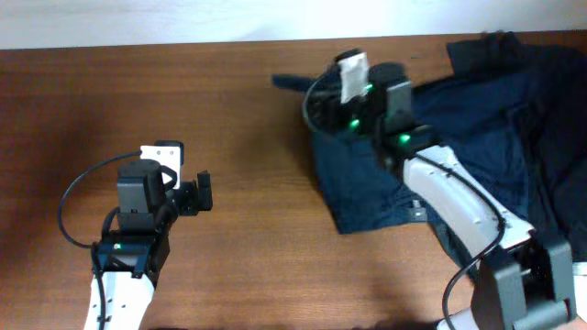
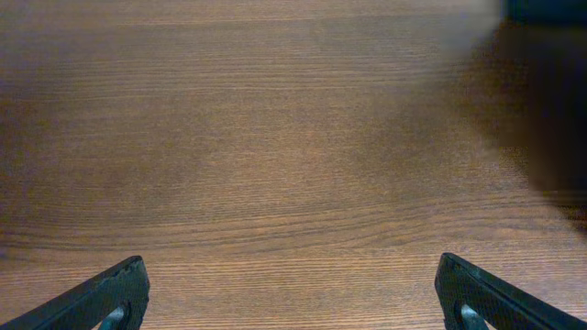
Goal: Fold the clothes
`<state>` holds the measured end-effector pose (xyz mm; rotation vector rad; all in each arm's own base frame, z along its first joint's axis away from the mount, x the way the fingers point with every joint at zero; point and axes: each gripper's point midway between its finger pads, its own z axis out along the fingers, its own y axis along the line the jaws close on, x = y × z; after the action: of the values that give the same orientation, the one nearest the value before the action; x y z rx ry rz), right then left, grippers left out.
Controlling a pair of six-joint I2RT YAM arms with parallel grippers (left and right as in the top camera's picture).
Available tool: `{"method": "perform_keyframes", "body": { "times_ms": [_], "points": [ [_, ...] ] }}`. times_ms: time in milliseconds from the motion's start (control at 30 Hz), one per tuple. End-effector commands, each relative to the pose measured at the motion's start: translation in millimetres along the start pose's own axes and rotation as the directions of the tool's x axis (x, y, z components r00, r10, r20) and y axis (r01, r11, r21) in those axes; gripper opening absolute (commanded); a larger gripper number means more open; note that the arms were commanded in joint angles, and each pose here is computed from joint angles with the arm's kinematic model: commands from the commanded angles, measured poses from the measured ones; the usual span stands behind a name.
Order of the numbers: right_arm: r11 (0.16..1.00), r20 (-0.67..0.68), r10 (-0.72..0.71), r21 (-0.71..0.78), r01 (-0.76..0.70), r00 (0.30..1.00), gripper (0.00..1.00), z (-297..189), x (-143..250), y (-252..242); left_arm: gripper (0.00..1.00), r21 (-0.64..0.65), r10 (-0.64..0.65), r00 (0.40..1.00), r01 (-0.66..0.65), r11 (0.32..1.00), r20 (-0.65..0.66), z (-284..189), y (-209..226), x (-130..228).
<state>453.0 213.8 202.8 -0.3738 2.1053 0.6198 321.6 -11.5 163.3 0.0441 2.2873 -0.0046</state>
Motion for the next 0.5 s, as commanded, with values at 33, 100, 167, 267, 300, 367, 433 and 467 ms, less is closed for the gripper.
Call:
{"method": "perform_keyframes", "body": {
  "times_ms": [33,100,167,267,300,367,433,467],
  "points": [
    [0.956,-0.137,0.113,0.285,-0.070,0.984,0.99,-23,37,-68,0.99,0.036,-0.014,1.000,0.013,0.999,0.023,-3,-5,-10],
    [0.915,-0.237,0.225,0.386,-0.121,0.945,0.99,-47,70,-104,0.99,0.173,-0.014,1.000,0.010,0.985,0.021,-6,-29,-10],
    [0.861,-0.320,0.357,0.478,-0.176,0.877,0.99,-78,104,-134,0.99,0.294,-0.014,1.000,0.006,0.956,0.024,-11,-49,-11],
    [0.751,-0.367,0.555,0.607,-0.260,0.746,0.99,-135,146,-169,0.99,0.411,-0.095,0.995,0.096,0.907,-0.022,-15,-71,-10],
    [0.715,-0.370,0.608,0.640,-0.282,0.702,0.99,-151,157,-175,0.99,0.429,-0.122,0.990,0.139,0.892,-0.068,-11,-78,-4],
    [0.639,-0.361,0.704,0.697,-0.324,0.612,0.99,-182,177,-186,0.99,0.487,-0.117,0.982,0.177,0.855,-0.150,-3,-104,8],
    [0.569,-0.330,0.773,0.737,-0.364,0.541,0.99,-207,190,-195,0.99,0.515,-0.120,0.958,0.242,0.822,-0.258,11,-137,26],
    [0.545,-0.321,0.796,0.748,-0.378,0.513,0.99,-215,195,-196,0.99,0.519,-0.128,0.944,0.278,0.808,-0.305,17,-151,34]
  ]
}}
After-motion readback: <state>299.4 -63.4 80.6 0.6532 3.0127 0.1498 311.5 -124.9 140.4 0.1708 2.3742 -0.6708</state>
